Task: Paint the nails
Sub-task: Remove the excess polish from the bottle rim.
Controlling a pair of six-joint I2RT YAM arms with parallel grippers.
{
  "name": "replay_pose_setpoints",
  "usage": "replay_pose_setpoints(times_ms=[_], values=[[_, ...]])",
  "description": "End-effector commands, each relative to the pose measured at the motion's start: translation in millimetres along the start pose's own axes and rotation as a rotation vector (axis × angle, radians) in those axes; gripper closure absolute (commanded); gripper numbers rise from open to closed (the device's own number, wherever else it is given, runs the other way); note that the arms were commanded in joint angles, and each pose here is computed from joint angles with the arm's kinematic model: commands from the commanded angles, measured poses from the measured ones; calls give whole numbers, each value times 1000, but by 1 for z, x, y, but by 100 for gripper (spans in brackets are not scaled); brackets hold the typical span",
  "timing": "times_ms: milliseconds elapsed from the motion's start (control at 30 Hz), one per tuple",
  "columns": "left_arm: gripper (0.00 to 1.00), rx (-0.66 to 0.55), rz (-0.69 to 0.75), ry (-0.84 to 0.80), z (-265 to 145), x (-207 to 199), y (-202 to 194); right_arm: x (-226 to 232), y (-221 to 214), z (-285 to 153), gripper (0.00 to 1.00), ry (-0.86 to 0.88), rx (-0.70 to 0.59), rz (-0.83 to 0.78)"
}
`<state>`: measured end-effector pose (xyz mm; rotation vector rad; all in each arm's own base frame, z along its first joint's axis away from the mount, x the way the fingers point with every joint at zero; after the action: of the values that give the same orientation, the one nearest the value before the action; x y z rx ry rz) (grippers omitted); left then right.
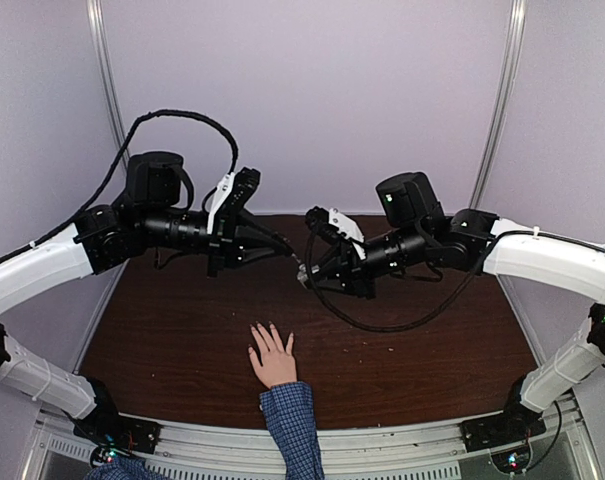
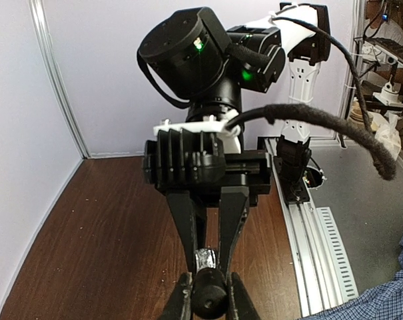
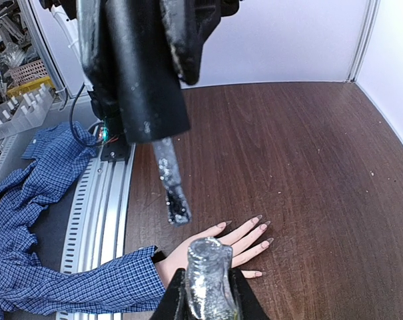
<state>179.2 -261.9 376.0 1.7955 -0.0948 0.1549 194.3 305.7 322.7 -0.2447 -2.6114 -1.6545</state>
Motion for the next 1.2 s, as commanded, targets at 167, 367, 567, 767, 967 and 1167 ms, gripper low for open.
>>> replay_pose_setpoints(times_ms=[167,367,567,767,967,1167], values=[[100,-19,-14,-48,7,4,-3,6,9,-5,100,39,-49,-31],[100,-6,-23,-47,9,5,-6,7,10,-6,100,44,-55,-35],[100,8,-23,-18,8,6,-7,9,10,-7,100,62,-63,-41],[100,15,-22,4,8,7,-8,11,9,-8,100,78,-66,-49],[100,16,-14,14,5,6,-7,11,9,-8,100,76,-66,-49],[100,2,4,20,0,4,-1,8,7,-6,100,48,-56,-31]])
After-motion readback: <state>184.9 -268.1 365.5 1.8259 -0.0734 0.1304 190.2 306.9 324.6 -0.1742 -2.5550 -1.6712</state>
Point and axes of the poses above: each gripper's point midway between its finger pads, its own z axis out along the fingers, its own x axis along the line the jaws close on, y = z × x, the point moved 10 cm from there along -z, back along the fingers, and after that the axes turned 4 degrees about z, right-handed, at the moved point
